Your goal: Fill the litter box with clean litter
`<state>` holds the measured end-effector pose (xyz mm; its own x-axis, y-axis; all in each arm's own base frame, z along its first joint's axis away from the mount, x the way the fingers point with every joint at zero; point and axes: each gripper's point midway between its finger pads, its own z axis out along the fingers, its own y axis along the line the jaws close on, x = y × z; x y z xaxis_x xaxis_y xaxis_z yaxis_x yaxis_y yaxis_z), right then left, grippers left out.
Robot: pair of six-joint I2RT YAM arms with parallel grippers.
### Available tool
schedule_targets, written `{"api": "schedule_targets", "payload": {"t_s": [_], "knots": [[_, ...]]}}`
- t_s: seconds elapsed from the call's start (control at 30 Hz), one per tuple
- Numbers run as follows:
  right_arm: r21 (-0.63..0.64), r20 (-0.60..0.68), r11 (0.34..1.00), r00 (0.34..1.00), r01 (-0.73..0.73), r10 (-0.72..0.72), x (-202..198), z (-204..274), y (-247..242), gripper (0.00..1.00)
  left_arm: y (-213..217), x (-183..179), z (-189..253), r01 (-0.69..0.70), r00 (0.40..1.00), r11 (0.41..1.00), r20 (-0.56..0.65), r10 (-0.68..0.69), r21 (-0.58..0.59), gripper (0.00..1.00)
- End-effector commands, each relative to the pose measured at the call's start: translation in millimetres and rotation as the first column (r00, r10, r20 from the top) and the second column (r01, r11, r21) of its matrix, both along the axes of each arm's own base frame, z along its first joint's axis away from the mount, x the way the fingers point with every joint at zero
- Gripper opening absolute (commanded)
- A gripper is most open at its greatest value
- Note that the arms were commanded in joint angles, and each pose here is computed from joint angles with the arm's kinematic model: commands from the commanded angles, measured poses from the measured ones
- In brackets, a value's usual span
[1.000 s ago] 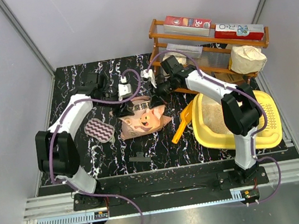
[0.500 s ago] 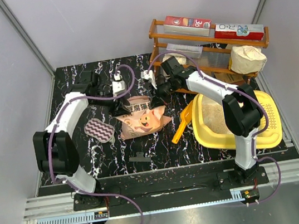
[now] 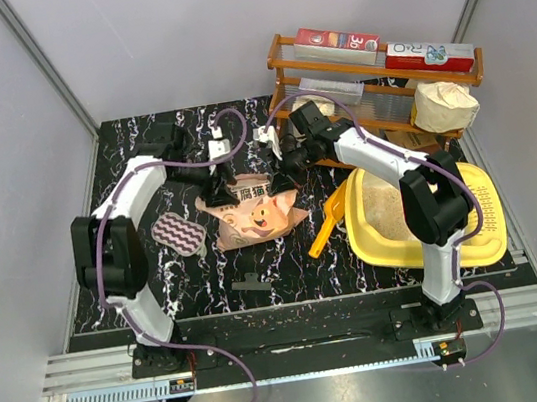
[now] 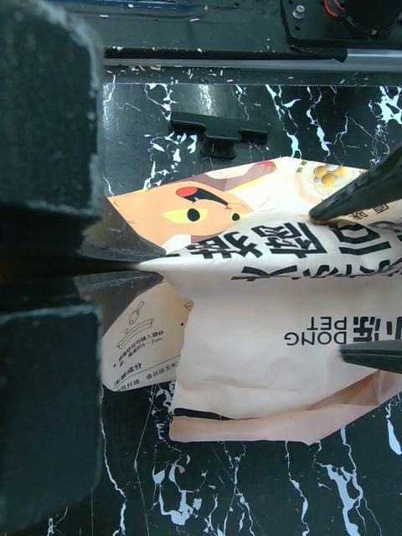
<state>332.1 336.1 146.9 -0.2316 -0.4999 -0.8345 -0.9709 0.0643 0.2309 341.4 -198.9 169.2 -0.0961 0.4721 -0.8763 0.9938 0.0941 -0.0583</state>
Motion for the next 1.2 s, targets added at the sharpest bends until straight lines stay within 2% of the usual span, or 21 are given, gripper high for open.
{"api": "schedule_targets", "payload": {"t_s": [0.0, 0.03, 0.07, 0.1, 0.17, 0.2, 0.3, 0.33, 0.4, 0.57, 0.7, 0.83, 0.87, 0.93, 1.17], "knots": [[0.101, 0.100, 0.994, 0.994, -0.047, 0.037, -6.3, 48.2, 12.2, 0.00, 7.0, -15.3, -13.4, 0.098, 0.990, 0.995, -0.103, -0.095, 0.025, 0.63], [0.097, 0.099, 0.994, 0.995, -0.042, 0.032, -5.2, 46.6, 11.4, 0.00, 9.1, -18.5, -12.7, 0.118, 0.988, 0.993, -0.104, -0.115, 0.021, 0.61], [0.096, 0.096, 0.995, 0.995, -0.041, 0.032, -5.5, 46.0, 11.2, 0.00, 14.6, -29.7, -11.5, 0.120, 0.979, 0.993, -0.166, -0.115, 0.019, 0.57], [0.094, 0.092, 0.995, 0.995, -0.039, 0.030, -5.0, 44.1, 10.7, 0.00, 16.8, -32.0, -7.7, 0.122, 0.978, 0.992, -0.173, -0.119, 0.011, 0.48], [0.096, 0.084, 0.995, 0.996, -0.039, 0.031, -4.9, 42.8, 11.6, 0.00, 24.3, -40.4, -4.5, 0.121, 0.975, 0.993, -0.191, -0.116, 0.016, 0.39], [0.100, 0.083, 0.994, 0.996, -0.040, 0.032, -5.0, 43.5, 12.9, 0.00, 27.7, -43.8, -6.5, 0.115, 0.973, 0.993, -0.203, -0.108, 0.023, 0.30], [0.117, 0.067, 0.993, 0.997, -0.036, 0.029, -1.6, 45.3, 17.6, 0.00, 38.8, -46.7, -6.5, 0.091, 0.978, 0.995, -0.194, -0.081, 0.048, 0.15], [0.127, 0.068, 0.991, 0.997, -0.039, 0.030, 0.1, 48.9, 19.9, 0.00, 41.9, -46.2, -5.8, 0.076, 0.978, 0.996, -0.197, -0.064, 0.054, 0.06], [0.137, 0.057, 0.990, 0.998, -0.035, 0.027, 2.7, 50.0, 23.0, 0.00, 51.2, -41.5, 0.9, 0.042, 0.984, 0.998, -0.176, -0.032, 0.056, 0.00], [0.190, 0.014, 0.982, 1.000, -0.011, 0.008, 11.6, 62.6, 36.0, 0.00, 70.3, -28.0, 10.2, -0.048, 0.991, 0.997, -0.120, 0.056, 0.066, 0.00], [0.167, 0.017, 0.986, 1.000, -0.010, 0.007, 13.6, 47.7, 33.7, 0.00, 75.1, -33.4, -2.6, -0.061, 0.984, 0.994, -0.160, 0.075, 0.091, 0.00], [0.152, -0.003, 0.988, 1.000, -0.002, 0.003, 7.7, 40.8, 30.3, 0.00, 70.6, -35.6, -4.2, -0.076, 0.986, 0.995, -0.146, 0.086, 0.070, 0.00], [0.148, -0.013, 0.989, 1.000, 0.002, -0.001, 6.1, 40.6, 29.3, 0.09, 68.7, -36.6, -3.1, -0.072, 0.987, 0.995, -0.137, 0.080, 0.069, 0.00], [0.142, -0.006, 0.990, 1.000, 0.000, 0.001, 3.5, 39.0, 26.8, 0.16, 66.0, -35.9, -2.9, -0.069, 0.987, 0.995, -0.143, 0.078, 0.067, 0.00], [0.107, 0.006, 0.994, 1.000, -0.028, 0.028, -4.7, 30.1, 17.6, 0.20, 68.3, -35.6, -3.5, -0.072, 0.986, 0.994, -0.144, 0.083, 0.081, 0.00]]}}
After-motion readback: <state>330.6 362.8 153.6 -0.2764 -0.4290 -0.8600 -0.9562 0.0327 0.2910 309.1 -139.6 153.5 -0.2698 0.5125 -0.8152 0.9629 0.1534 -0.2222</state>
